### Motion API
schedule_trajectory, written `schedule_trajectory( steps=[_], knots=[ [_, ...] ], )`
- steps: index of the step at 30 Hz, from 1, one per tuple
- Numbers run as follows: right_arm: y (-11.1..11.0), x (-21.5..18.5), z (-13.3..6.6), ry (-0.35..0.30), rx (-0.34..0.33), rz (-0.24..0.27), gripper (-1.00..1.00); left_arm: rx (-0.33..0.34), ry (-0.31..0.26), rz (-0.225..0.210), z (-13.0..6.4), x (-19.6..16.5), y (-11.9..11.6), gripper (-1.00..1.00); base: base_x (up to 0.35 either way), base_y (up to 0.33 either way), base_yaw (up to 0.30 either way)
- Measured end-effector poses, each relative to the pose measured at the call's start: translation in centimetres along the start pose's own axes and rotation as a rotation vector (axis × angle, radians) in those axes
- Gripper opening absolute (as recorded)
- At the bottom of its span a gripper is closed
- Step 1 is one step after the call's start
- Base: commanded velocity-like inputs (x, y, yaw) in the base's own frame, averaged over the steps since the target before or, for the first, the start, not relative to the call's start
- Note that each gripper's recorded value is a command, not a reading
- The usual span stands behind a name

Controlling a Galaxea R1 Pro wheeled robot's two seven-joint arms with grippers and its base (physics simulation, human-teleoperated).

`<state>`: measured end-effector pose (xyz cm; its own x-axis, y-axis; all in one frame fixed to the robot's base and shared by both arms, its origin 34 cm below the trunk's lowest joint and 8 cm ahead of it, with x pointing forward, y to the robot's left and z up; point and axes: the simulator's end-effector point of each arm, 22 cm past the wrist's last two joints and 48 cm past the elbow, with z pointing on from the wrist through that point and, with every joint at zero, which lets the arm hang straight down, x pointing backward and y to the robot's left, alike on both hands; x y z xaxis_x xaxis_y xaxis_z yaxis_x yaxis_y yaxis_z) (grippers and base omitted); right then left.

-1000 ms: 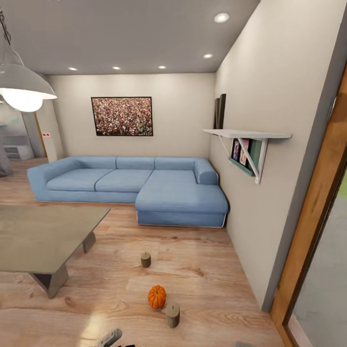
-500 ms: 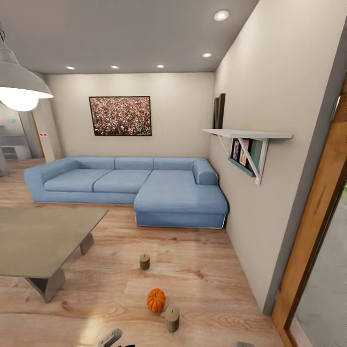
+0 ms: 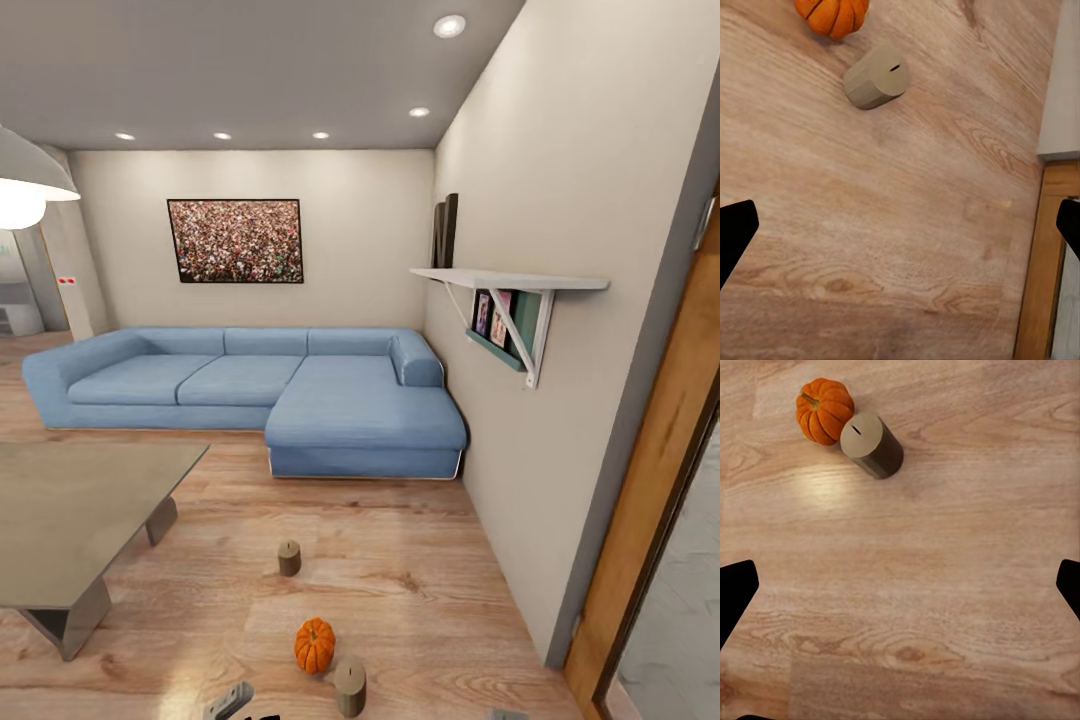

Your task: Place each of the two pumpkins and all three candles from the living room inside a cabinet in the living room (use any cabinet), then make sure every cabinet is closed, and position the cauldron so it is next to a table in the living room.

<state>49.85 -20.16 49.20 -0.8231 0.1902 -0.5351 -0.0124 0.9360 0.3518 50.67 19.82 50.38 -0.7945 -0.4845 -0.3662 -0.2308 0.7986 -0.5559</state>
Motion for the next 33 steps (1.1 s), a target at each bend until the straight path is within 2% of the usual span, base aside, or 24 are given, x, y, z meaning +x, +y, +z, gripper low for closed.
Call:
schedule_trajectory(
  steps=[21,22,25,33],
  knots=[
    [0.0,-0.1,0.0,-0.002,-0.001,0.001,1.00,0.007,-0.008,0.002,0.0,-0.4,-0.3,1.00,0.001,0.000,0.000],
    [0.0,-0.1,0.0,-0.002,-0.002,0.001,1.00,0.025,-0.034,0.013,0.0,-1.7,-1.2,1.00,0.000,0.000,0.000],
    [0.0,-0.1,0.0,-0.001,-0.002,0.001,1.00,0.044,-0.059,0.026,0.0,-2.9,-2.1,1.00,0.000,0.000,0.000],
    [0.0,-0.1,0.0,-0.001,-0.002,0.000,1.00,0.075,-0.101,0.052,-0.2,-5.1,-3.7,1.00,0.000,0.000,0.000]
  ],
)
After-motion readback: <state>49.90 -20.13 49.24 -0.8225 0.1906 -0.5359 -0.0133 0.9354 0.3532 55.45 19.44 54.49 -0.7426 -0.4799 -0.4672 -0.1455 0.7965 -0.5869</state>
